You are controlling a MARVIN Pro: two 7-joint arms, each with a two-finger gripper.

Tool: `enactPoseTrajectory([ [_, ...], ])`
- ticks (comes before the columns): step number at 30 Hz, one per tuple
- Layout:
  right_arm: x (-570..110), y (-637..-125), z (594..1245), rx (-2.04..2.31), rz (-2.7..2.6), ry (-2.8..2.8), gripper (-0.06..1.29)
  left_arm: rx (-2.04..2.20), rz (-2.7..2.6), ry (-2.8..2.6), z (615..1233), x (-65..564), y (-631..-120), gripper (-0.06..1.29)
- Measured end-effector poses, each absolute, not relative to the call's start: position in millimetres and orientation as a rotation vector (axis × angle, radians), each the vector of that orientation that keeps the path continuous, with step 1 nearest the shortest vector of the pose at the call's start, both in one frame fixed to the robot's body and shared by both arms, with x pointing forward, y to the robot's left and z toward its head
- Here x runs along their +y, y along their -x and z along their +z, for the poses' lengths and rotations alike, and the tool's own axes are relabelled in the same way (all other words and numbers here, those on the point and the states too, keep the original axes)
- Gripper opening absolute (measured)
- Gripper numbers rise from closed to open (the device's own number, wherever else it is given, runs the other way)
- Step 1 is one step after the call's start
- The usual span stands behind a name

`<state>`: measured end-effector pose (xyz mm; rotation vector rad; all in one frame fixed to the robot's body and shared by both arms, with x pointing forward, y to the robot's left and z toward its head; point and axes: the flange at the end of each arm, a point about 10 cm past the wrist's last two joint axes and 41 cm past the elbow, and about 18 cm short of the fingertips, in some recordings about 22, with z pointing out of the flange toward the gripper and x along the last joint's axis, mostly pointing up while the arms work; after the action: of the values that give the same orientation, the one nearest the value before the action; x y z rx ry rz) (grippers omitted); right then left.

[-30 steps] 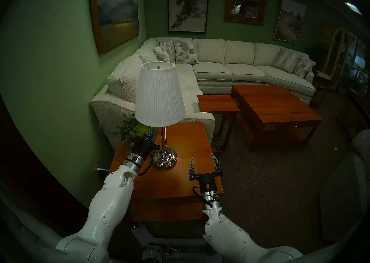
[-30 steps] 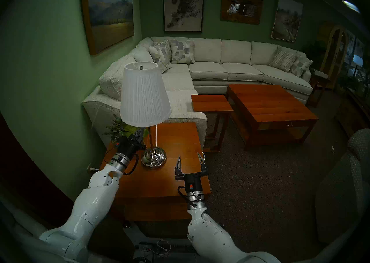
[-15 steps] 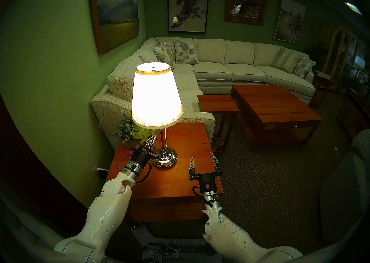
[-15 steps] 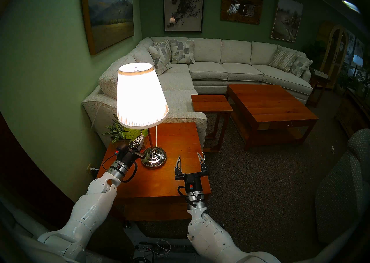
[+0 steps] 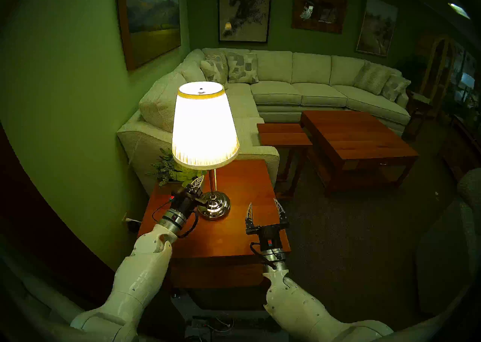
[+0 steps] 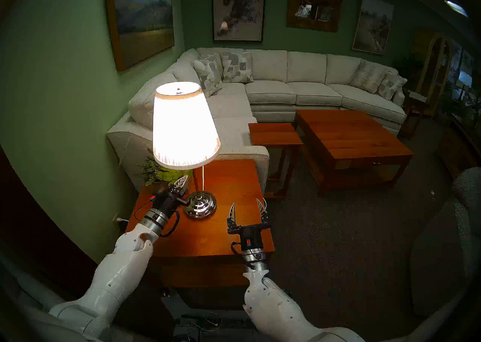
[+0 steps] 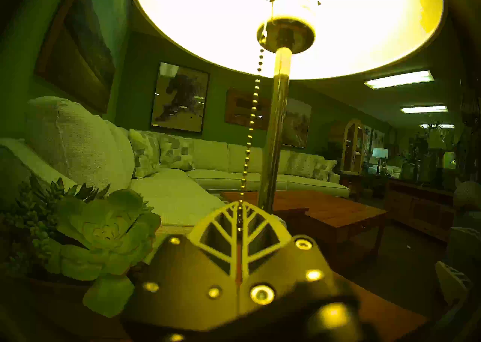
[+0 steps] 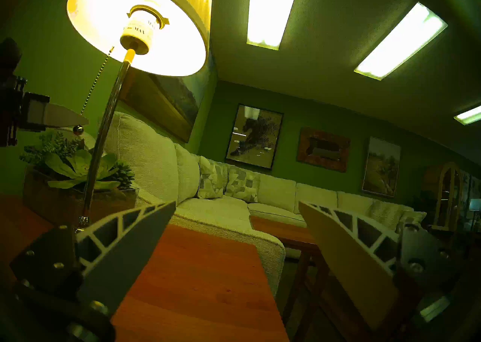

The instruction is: Pull on string to turn on lamp

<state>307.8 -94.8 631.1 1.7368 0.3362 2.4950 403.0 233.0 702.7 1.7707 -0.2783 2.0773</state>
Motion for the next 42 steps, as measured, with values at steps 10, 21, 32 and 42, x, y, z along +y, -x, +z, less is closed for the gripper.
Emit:
enactPoseTrajectory([
  [10,-95,-308,631,0.336,2.495,-1.737,1.23,-0.315,2.087,-1.757,710,241,-405,-0.02],
  [21,-95,-308,631,0.336,2.495,-1.737,1.23,-0.356,2.081,-1.734,709,242,-402,0.03],
  [32,-95,-308,631,0.336,2.495,-1.737,1.23,-0.381,2.082,-1.709,707,242,-400,0.13],
  [42,-95,-308,631,0.336,2.495,-1.737,1.23,-0.41,2.092,-1.677,707,245,-395,0.35],
])
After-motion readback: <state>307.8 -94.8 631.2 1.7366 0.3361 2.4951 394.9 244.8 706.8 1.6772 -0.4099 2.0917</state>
